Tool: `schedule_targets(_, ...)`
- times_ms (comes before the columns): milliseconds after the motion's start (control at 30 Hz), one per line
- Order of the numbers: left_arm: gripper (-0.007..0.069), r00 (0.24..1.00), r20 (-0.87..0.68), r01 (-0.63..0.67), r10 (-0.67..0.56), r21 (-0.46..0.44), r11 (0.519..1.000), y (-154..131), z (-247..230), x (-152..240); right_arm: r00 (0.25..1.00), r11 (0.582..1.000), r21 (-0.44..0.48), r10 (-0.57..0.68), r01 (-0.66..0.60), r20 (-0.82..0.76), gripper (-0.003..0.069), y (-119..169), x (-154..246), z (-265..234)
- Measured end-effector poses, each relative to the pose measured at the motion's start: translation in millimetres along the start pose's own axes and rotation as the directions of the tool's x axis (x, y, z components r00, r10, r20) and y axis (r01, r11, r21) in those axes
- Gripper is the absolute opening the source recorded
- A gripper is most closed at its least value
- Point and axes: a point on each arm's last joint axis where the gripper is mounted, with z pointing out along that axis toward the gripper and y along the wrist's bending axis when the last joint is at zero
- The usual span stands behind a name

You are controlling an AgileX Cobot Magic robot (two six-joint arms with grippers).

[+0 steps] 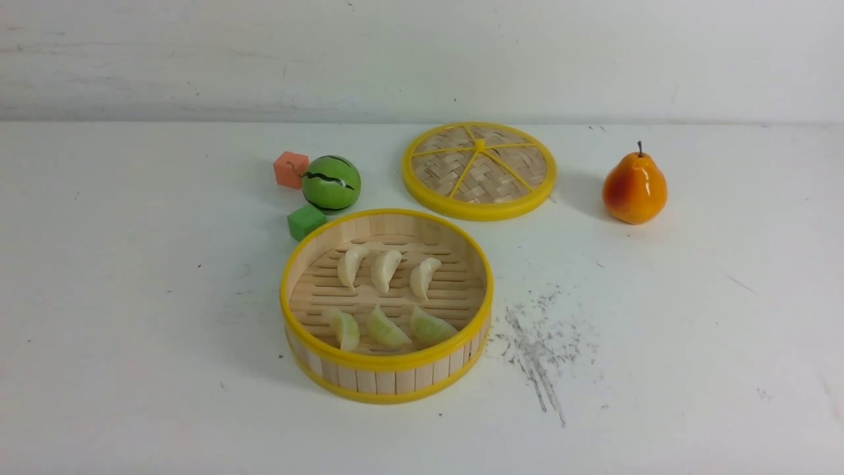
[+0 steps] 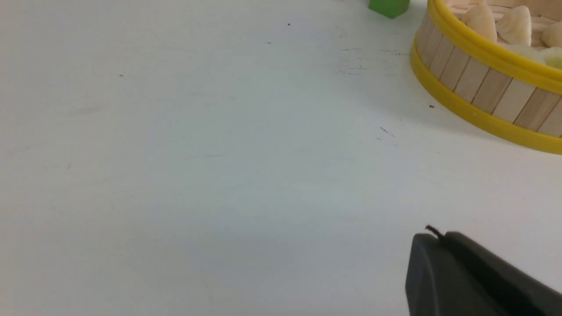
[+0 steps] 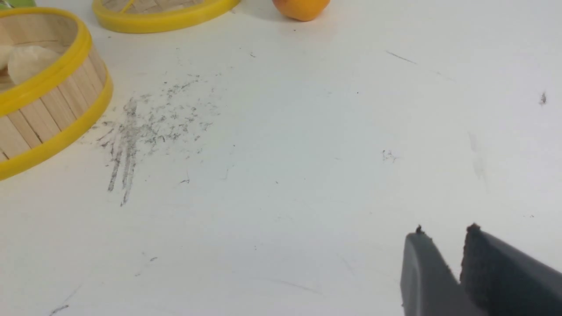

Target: Put the dumplings into the steamer on the white table.

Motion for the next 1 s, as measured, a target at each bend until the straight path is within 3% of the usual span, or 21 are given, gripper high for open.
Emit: schedule_targets(1000,-0.0003,1.000,0.000,0.000,0.000,0.000,1.000,0.0,0.0,0.0,1.000,1.000,0.000,0.000,0.000,0.000,0.0169,0.0,0.0,0.0)
